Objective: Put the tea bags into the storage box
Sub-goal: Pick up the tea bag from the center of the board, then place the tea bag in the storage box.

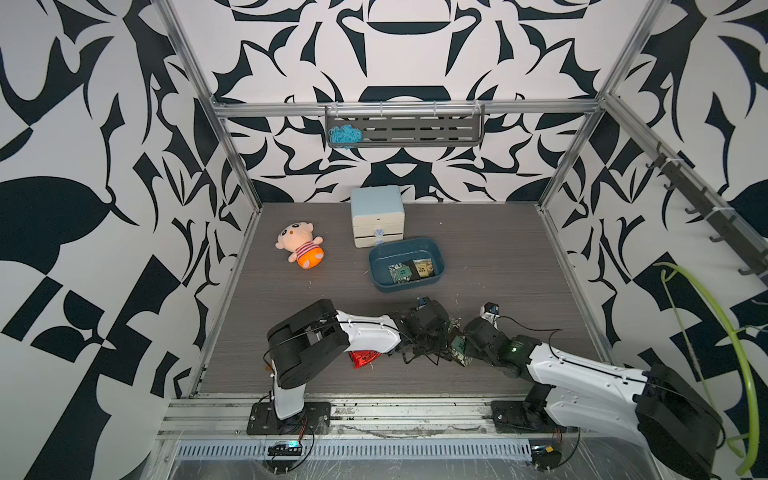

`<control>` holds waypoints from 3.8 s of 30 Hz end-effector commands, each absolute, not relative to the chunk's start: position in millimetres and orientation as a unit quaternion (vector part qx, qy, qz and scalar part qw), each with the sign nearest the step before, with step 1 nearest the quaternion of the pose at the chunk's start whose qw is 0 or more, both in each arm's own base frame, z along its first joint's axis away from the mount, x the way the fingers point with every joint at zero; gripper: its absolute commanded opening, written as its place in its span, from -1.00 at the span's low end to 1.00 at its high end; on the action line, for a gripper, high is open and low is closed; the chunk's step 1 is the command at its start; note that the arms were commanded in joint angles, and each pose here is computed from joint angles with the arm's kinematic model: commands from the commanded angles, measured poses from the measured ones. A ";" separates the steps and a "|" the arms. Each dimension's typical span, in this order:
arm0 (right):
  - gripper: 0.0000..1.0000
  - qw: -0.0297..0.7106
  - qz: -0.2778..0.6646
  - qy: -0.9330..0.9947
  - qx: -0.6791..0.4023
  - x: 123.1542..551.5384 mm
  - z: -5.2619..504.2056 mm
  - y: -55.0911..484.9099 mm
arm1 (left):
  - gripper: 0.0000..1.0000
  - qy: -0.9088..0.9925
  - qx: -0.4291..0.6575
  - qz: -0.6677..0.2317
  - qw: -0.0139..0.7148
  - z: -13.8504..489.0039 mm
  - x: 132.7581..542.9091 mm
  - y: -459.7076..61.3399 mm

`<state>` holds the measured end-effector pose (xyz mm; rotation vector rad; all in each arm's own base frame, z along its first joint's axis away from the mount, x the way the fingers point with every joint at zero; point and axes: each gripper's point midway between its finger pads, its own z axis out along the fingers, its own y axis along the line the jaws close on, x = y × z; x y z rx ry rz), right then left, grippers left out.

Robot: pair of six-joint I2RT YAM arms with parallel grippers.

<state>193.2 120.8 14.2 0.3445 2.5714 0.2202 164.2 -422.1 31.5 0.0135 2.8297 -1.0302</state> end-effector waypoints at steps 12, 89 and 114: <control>-0.85 0.271 0.097 0.949 0.132 197.9 21.2 128.3 | -0.54 0.927 0.002 -0.370 0.060 46.5 167.2 -436.4; -0.26 0.434 0.146 0.887 0.059 281.7 93.6 115.7 | -1.00 0.941 -0.084 -0.205 0.258 122.0 422.1 -305.6; -0.26 0.427 0.145 0.892 0.038 275.5 89.1 116.9 | 0.07 0.939 -0.087 -0.191 0.274 168.3 355.8 -252.2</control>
